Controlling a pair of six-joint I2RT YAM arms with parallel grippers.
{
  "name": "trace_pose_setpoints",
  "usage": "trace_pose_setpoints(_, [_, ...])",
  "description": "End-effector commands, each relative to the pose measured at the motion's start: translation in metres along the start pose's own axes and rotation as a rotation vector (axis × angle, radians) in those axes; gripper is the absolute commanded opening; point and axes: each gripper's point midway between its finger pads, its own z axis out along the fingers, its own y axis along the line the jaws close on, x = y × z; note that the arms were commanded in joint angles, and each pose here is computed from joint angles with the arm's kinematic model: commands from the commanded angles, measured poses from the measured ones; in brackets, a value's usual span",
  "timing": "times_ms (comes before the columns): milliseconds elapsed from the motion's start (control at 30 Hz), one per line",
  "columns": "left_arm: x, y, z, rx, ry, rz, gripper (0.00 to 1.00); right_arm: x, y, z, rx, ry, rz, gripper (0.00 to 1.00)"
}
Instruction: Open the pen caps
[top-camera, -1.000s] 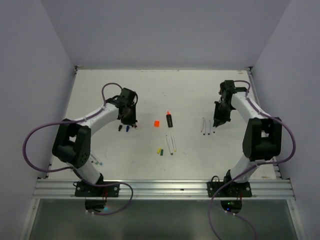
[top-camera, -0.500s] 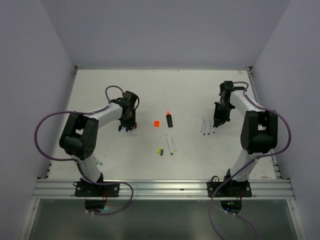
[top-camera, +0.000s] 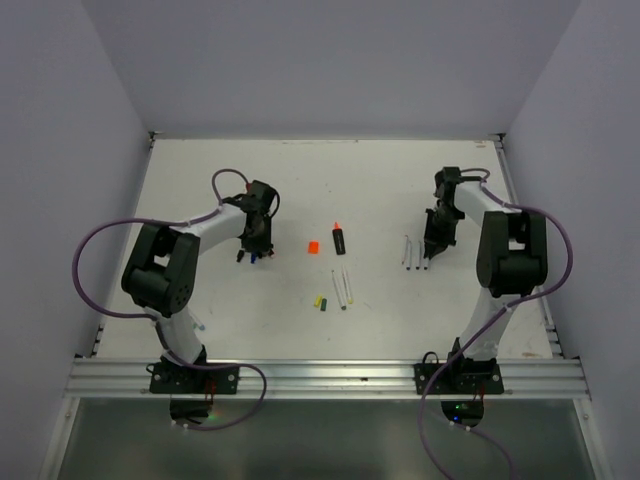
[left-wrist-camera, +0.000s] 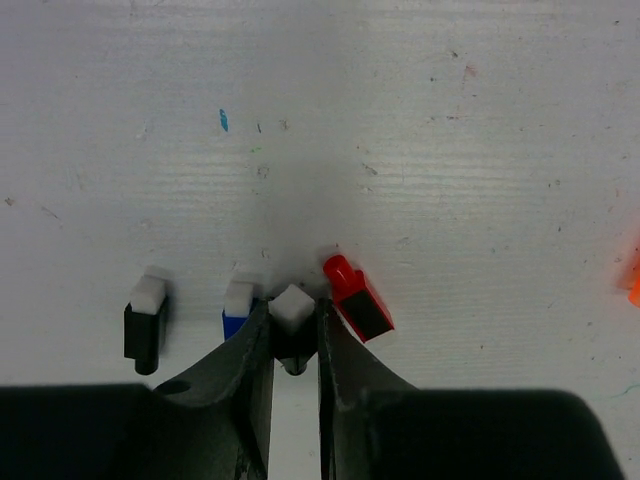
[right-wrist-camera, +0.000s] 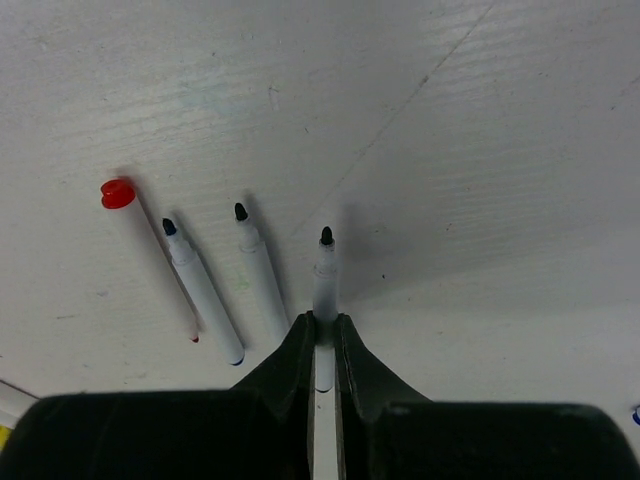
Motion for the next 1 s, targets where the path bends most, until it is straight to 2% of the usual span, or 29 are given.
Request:
trace_pose_setpoints(0, [-0.009,0.004,0.006,-0.021,-0.029,-0.002,0.20,-0.011,-0.001,0.000,0.014,-0.030,-0.001,0.08])
trace_pose_setpoints(233, [-0.010,0.004,0.000,-0.015,-0.038,-0.009,0.35,-0.007,-0.002,0.005,0.014,-0.019,-0.001,0.26])
trace_pose_setpoints(567, [-0.021,0.001,-0.022,0.003,-0.079,-0.035,0.51,-0.012,-0.001,-0.009,0.008,-0.061,0.007,0.38])
trace_pose_setpoints(800, [-0.047,0.002,-0.069,0.002,-0.157,-0.079,0.63,-0.021,0.014,-0.069,-0.040,-0.166,0.017,0.43])
trace_pose_setpoints(967, [-0.054,0.017,-0.103,-0.068,-0.192,-0.138,0.68,0.001,0.064,-0.113,-0.100,-0.222,-0.108,0.44])
